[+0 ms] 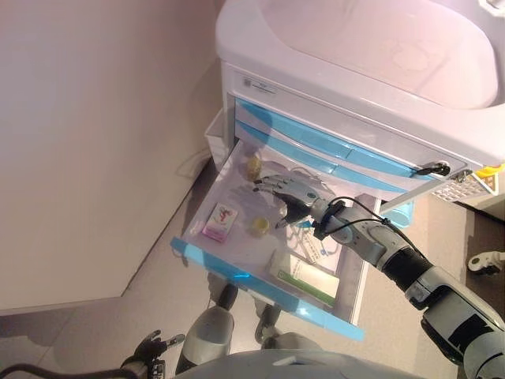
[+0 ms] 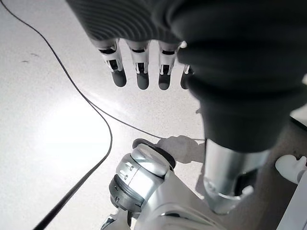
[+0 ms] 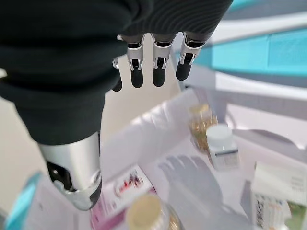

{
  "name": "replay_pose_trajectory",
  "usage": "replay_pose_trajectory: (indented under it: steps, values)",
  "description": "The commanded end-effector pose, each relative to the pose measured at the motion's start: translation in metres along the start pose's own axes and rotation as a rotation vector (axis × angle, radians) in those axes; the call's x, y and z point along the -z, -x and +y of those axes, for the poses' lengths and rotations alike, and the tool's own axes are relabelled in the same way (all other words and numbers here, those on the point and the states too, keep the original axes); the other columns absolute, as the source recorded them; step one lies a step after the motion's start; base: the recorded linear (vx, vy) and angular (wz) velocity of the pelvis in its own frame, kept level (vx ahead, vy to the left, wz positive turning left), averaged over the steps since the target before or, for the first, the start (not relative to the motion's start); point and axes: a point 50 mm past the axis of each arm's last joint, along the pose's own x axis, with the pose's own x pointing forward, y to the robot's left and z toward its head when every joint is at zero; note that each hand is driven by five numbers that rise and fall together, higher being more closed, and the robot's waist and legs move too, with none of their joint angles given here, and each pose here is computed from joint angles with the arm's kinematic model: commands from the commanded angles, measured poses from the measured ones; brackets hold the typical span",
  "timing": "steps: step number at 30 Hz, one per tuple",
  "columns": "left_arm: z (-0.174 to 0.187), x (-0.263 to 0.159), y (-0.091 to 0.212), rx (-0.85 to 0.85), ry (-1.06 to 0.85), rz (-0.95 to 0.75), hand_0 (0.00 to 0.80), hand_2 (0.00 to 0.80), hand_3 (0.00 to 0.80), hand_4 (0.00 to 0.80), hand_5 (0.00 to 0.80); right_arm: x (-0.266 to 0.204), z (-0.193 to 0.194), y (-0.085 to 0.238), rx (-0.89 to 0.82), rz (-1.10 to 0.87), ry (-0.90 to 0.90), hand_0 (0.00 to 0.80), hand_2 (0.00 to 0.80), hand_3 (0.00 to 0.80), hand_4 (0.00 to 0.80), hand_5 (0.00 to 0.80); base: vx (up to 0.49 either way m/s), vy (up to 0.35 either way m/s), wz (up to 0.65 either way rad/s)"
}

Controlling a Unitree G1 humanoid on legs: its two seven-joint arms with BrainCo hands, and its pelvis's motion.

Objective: Open the drawer and pick up the medicine

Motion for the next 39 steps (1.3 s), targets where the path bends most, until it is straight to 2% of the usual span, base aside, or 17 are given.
replay_pose_trajectory:
  steps: [1, 21, 39]
  values:
    - [0.008, 0.006, 0.001, -0.013, -0.051, 0.029, 0.000, 0.000, 0.000, 0.000, 0.000, -0.014, -0.011, -0.012, 0.039, -0.068, 0.056, 0.000, 0.000, 0.000, 0.000, 0.000, 0.000, 0.000, 0.00]
    - [0.007, 0.007, 0.003, 0.005, -0.109, 0.008, 0.000, 0.000, 0.000, 0.000, 0.000, -0.014, 0.015, -0.006, -0.029, -0.079, 0.083, 0.000, 0.000, 0.000, 0.000, 0.000, 0.003, -0.001, 0.00]
    - [0.005, 0.006, 0.002, 0.027, -0.141, 0.006, 0.000, 0.000, 0.000, 0.000, 0.000, -0.017, 0.033, -0.014, -0.068, -0.045, 0.083, 0.000, 0.000, 0.000, 0.000, 0.000, 0.004, 0.001, 0.01]
